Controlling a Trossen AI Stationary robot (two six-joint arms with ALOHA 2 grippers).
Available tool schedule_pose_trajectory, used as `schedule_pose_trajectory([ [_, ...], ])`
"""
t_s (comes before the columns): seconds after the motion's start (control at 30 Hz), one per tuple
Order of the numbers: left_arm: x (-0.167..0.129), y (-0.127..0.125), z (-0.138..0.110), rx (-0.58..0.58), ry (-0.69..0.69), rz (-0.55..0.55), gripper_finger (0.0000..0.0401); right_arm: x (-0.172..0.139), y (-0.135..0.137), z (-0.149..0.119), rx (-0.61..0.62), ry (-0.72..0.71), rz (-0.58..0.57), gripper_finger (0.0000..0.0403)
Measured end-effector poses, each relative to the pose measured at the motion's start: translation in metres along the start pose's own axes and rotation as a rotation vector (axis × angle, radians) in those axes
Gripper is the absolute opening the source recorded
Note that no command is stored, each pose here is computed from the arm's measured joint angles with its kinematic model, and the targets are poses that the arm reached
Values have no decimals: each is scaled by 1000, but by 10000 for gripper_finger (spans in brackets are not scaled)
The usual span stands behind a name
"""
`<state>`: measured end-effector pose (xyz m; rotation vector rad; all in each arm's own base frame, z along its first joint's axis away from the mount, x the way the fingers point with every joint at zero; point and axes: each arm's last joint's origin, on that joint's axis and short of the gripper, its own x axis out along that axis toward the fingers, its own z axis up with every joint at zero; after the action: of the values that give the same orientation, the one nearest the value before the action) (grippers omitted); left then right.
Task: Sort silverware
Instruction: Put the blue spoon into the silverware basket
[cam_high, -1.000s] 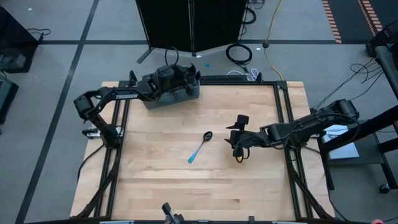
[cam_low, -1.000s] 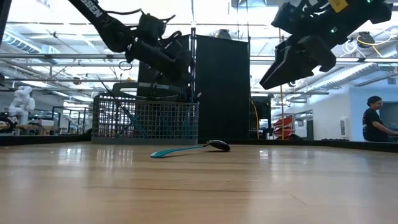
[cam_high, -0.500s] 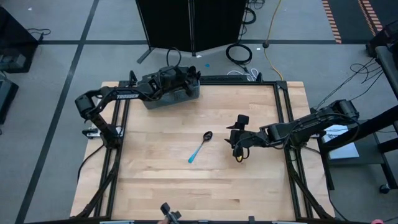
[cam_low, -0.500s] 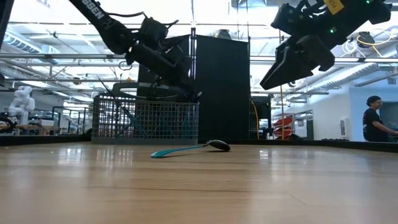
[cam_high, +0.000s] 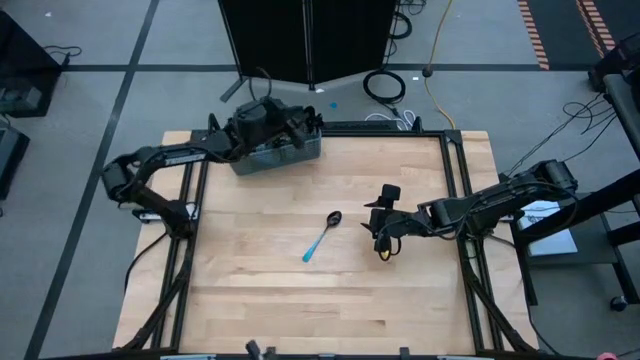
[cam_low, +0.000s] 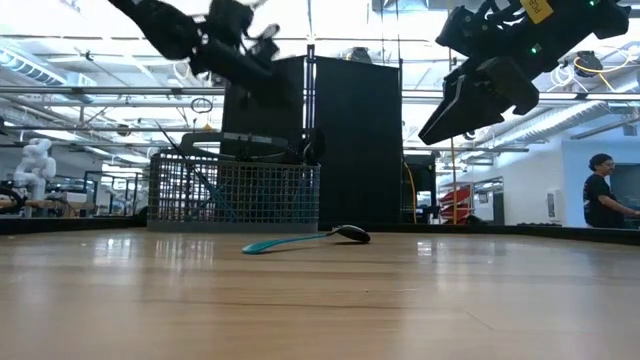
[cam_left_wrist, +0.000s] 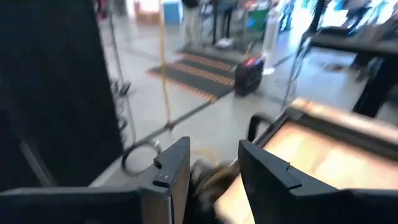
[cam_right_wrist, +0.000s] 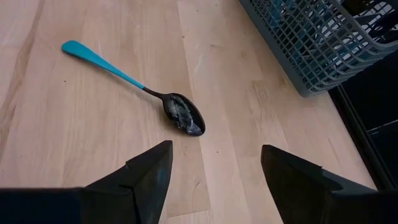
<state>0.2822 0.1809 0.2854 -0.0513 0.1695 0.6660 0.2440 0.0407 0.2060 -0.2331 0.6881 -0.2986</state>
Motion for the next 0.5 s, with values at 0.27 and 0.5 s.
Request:
schedule_pose_trajectory([
  [0.27,-38,-61,19,-5,-25,-274,132,0,0,0,1,-2,0,242],
  [0.5,-58,-168,-26,48,107,-449,132,0,1,0,17,-3,7,242],
])
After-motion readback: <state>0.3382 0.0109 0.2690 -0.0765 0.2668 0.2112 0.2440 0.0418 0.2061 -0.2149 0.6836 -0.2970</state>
